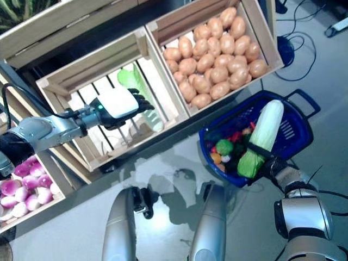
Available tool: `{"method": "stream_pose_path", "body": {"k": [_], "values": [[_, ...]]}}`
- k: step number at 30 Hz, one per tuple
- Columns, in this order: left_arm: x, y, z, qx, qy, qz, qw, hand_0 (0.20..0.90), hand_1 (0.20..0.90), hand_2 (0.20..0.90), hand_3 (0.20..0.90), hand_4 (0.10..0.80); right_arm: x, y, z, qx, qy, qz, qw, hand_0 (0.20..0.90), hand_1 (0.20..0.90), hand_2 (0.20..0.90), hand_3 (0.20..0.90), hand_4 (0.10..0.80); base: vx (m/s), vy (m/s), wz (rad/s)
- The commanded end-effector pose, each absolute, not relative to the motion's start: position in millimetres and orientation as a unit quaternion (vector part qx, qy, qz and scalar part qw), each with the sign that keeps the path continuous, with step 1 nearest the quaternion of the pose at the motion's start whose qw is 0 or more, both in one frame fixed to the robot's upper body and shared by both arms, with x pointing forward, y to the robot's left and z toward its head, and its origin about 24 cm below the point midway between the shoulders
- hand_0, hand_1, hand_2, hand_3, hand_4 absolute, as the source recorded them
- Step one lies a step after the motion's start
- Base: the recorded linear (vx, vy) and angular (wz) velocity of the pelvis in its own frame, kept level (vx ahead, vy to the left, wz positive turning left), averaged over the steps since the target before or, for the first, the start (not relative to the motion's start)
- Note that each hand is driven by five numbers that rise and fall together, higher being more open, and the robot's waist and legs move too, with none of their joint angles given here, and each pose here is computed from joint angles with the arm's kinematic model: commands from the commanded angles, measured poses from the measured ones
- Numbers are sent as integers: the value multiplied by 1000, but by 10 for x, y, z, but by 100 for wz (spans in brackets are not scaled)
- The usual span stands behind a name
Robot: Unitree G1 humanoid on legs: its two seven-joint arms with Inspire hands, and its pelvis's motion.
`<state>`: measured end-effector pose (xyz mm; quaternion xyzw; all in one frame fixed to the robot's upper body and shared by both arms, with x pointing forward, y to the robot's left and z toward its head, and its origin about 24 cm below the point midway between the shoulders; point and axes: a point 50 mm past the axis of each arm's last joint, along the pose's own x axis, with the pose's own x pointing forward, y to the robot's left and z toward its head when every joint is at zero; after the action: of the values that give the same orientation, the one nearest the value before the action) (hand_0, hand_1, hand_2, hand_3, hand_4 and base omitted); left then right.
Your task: Put vegetables into the basket
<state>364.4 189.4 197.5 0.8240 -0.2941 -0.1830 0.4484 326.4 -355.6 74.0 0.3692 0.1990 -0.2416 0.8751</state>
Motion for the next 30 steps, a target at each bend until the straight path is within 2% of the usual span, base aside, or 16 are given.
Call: {"method": "stream_pose_path", "body": {"k": [1,8,16,20,30], "values": [[3700,1828,2854,829,-374,-43,413,900,900,900,900,800,3380,-3740,1234,425,68,-251,867,900,900,900,900,800,-67,34,6],[3731,1881,2963,833,-375,-13,406,900,900,900,900,800,3462,-3617,1239,406,54,-206,889,900,900,900,900,800,-11,3,-4],[3752,2117,3125,839,-395,61,369,900,900,900,900,800,3381,-3492,912,353,110,-155,916,900,900,900,900,800,34,-38,-15],[3800,2218,3116,870,-338,58,354,900,900,900,900,800,3371,-3405,833,353,112,-115,922,900,900,900,900,800,38,-19,-10],[3805,2299,3218,890,-293,76,342,900,900,900,900,800,3379,-3219,840,350,82,-42,932,900,900,900,900,800,2,9,-11]]}}
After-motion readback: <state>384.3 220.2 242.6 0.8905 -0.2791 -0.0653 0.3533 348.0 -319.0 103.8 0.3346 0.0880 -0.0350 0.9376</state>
